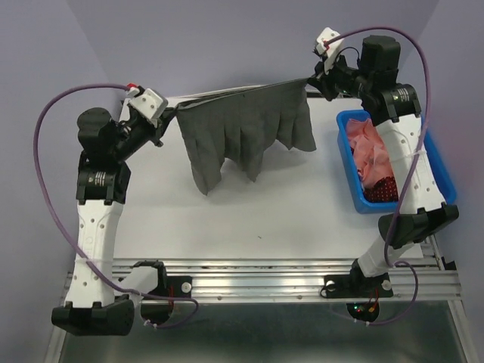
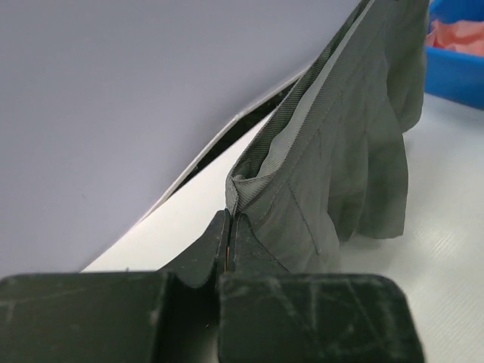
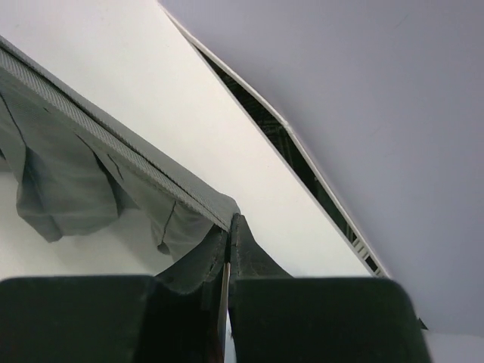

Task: Fold and stack the skirts
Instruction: Flatten the skirt out

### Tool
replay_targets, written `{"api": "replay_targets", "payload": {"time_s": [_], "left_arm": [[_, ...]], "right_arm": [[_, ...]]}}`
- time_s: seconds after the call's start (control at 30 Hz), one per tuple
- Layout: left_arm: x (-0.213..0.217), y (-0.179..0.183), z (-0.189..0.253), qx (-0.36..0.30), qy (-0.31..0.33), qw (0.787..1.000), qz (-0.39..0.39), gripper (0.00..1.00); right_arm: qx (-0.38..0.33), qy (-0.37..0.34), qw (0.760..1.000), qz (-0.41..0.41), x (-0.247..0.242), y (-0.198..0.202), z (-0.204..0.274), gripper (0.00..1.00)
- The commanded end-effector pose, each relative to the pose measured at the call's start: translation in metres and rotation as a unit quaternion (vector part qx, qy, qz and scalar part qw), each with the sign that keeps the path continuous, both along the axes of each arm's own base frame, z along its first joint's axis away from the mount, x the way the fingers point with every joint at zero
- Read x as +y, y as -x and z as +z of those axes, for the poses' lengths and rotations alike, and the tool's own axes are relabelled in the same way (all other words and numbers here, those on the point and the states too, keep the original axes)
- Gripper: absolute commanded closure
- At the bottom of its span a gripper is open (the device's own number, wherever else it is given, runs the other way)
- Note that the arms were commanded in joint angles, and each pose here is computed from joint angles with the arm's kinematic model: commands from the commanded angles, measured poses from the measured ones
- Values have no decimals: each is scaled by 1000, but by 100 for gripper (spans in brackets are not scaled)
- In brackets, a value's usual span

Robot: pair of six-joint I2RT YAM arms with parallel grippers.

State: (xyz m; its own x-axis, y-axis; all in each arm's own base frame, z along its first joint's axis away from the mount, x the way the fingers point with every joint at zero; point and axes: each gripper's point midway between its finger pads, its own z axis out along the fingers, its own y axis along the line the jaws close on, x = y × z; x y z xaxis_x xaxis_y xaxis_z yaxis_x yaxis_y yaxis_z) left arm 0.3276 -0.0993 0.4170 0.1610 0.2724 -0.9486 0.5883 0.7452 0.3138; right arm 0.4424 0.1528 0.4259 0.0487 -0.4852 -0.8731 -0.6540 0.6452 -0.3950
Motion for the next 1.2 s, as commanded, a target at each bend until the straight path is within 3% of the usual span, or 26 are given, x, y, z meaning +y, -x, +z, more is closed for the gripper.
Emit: {"api": "replay_targets", "payload": {"time_s": [0.0,0.1,0.2,0.37,0.47,0.57,0.67,0.8,0.83,0.93,1.17], "left_arm": [[56,39,80,-120,50,980,152,100],[49,50,78,-121,48,982,134,100],[26,53,51,-66,33,995,62,100],[-10,48,20,11,61,998,-32,100],[-31,44,16,28,64,996,-61,100],[-26,28,22,38,84,995,-32,100],[11,1,46,5,100,992,77,100],[47,-16,76,-41,102,981,162,100],[50,-18,80,-47,100,980,168,100],[58,-12,88,-68,89,979,172,100],[53,9,64,-66,69,983,157,100]], "right_arm": [[-112,-22,980,-162,-79,29,93,99],[-128,-31,980,-151,-77,48,105,99],[-79,-41,988,-126,-65,48,77,99],[39,-53,998,-12,24,63,5,99],[52,-56,996,39,79,84,-11,99],[54,-55,997,18,84,67,-13,99],[-16,-49,997,-54,61,39,22,99],[-85,-65,985,-133,22,11,75,99],[-117,-70,981,-137,17,14,99,99],[-145,-67,976,-149,9,17,115,99],[-122,-32,983,-135,1,40,83,99]]}}
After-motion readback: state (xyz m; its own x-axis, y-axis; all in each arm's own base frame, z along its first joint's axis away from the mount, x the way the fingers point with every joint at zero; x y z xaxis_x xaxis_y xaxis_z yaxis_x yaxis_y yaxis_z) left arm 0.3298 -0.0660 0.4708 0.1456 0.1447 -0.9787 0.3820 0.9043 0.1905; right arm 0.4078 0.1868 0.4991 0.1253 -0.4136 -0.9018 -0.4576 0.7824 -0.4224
